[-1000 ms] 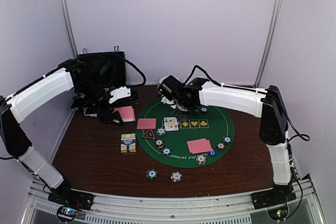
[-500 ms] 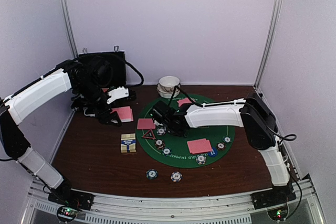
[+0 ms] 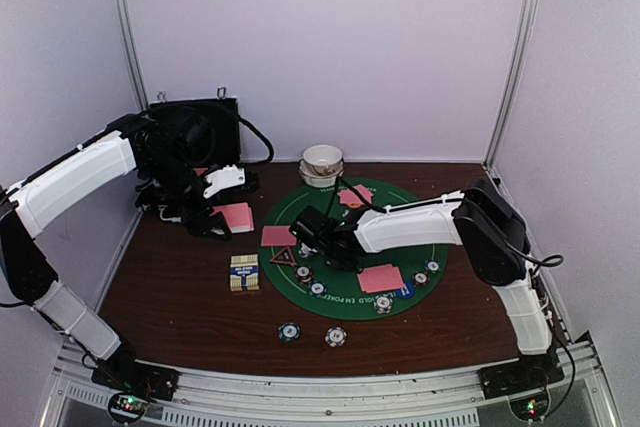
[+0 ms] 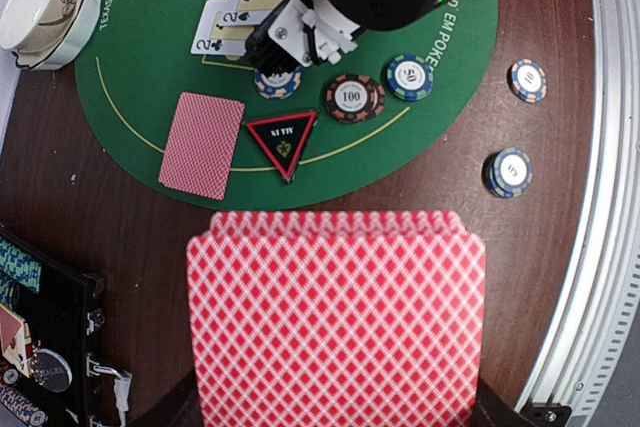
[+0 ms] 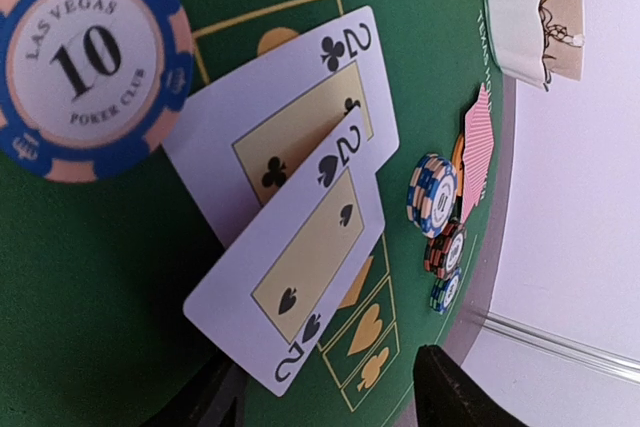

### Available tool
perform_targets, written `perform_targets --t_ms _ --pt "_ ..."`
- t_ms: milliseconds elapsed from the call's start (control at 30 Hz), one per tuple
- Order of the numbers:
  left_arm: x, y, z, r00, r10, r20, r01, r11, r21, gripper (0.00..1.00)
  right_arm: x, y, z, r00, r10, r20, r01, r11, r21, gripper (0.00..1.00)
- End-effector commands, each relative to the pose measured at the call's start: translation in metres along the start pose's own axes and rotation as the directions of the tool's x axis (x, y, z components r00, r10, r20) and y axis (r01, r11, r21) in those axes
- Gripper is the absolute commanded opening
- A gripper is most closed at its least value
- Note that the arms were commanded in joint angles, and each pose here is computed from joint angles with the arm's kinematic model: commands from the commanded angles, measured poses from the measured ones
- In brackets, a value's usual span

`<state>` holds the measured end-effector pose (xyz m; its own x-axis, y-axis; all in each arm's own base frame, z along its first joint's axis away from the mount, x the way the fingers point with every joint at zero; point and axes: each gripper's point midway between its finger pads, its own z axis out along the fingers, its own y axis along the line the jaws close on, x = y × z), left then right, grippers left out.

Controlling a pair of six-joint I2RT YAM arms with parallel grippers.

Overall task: Distribute texas hold em gaming equipment
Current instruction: Flop the poker card in the community card area.

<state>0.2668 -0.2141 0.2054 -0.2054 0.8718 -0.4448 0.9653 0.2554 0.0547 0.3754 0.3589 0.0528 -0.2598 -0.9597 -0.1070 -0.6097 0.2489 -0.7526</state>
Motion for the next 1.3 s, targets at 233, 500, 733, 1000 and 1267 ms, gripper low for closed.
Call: perform_targets --t_ms 233,500,733,1000,1267 --pt "-0.008 0.002 -0.008 0.999 -0.001 0.038 0.001 1.000 -0.003 0.00 0.011 -0.011 -0.022 0.999 0.050 0.015 -0.049 0.998 -0.028 0.65" --pt "-0.008 0.002 -0.009 0.999 -0.003 0.036 0.003 1.000 -0.002 0.00 0.009 -0.014 -0.012 0.997 0.083 -0.008 -0.083 0.996 -0.037 0.65" --pt "-0.007 0.002 -0.009 0.999 -0.002 0.033 0.002 1.000 -0.003 0.00 0.007 -0.037 -0.021 0.941 0.338 0.019 -0.329 0.926 -0.184 0.73" --pt "-0.006 0.001 -0.008 1.000 -0.002 0.031 0.002 1.000 -0.002 0.00 0.027 -0.045 -0.018 0.776 0.626 -0.077 -0.602 0.701 -0.382 0.83" --pt "-0.008 0.000 -0.007 0.999 -0.004 0.035 0.004 1.000 0.008 0.00 0.043 -0.003 -0.007 0.748 0.638 -0.183 -0.641 0.621 -0.452 0.76"
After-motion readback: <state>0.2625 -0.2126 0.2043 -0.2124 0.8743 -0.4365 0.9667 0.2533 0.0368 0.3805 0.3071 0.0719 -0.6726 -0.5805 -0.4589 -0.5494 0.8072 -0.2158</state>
